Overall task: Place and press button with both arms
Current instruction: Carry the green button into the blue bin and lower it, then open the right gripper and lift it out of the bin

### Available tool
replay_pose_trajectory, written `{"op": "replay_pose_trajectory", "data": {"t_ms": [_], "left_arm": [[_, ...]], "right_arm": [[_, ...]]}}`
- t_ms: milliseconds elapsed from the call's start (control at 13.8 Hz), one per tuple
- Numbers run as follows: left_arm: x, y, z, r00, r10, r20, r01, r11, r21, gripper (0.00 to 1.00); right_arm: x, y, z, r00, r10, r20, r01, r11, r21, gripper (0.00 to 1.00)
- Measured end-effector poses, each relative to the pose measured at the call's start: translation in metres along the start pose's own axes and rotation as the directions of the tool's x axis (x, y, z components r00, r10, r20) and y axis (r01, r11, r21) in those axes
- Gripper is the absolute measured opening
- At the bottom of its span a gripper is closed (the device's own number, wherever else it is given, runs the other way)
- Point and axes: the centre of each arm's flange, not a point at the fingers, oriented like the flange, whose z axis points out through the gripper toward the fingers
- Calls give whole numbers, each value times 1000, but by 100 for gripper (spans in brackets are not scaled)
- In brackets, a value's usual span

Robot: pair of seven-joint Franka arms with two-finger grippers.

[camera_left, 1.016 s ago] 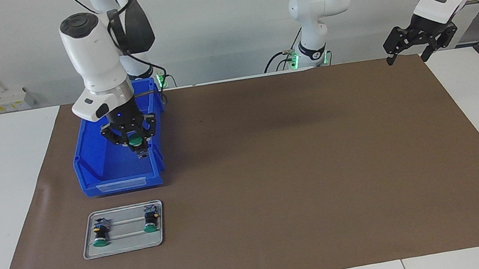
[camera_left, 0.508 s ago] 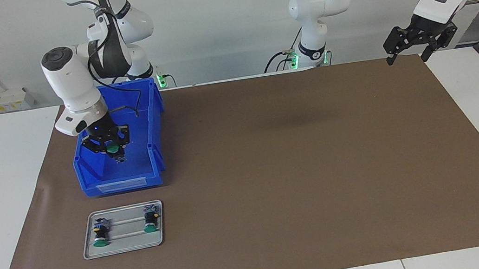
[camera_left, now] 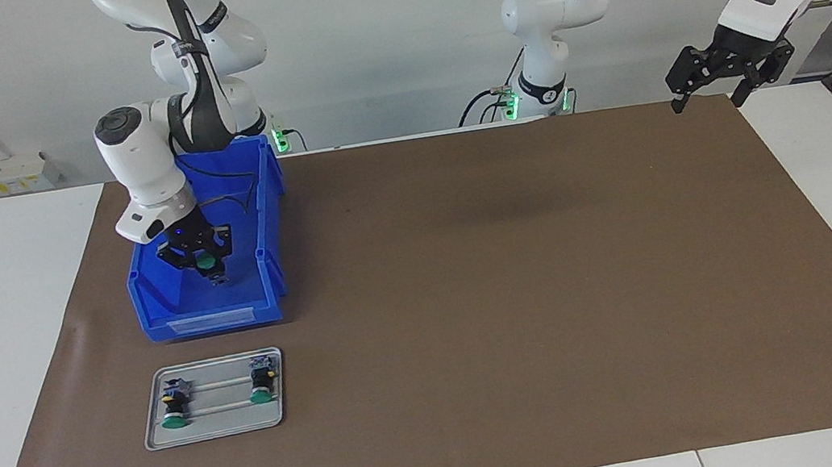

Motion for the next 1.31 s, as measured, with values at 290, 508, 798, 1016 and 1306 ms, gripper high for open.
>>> {"op": "replay_pose_trajectory", "data": {"t_ms": [290, 508, 798, 1016, 1306], "left_arm": [[0, 0, 0, 1000, 0, 0, 0, 1000, 0, 100], [0, 0, 0, 1000, 0, 0, 0, 1000, 0, 100], [0, 0, 0, 1000, 0, 0, 0, 1000, 0, 100], [0, 0, 0, 1000, 0, 0, 0, 1000, 0, 100], [0, 0, 0, 1000, 0, 0, 0, 1000, 0, 100]], "right_arm": [[-5, -1, 7, 1000, 11, 14, -11, 1000, 8, 44], [1, -1, 1, 1000, 22, -4, -22, 1000, 7, 78], [41, 3, -62, 996, 84, -3, -84, 996, 16, 100], [73, 5, -137, 987, 157, -16, -157, 987, 20, 100], [88, 10, -199, 974, 227, -9, -227, 974, 4, 100]]}}
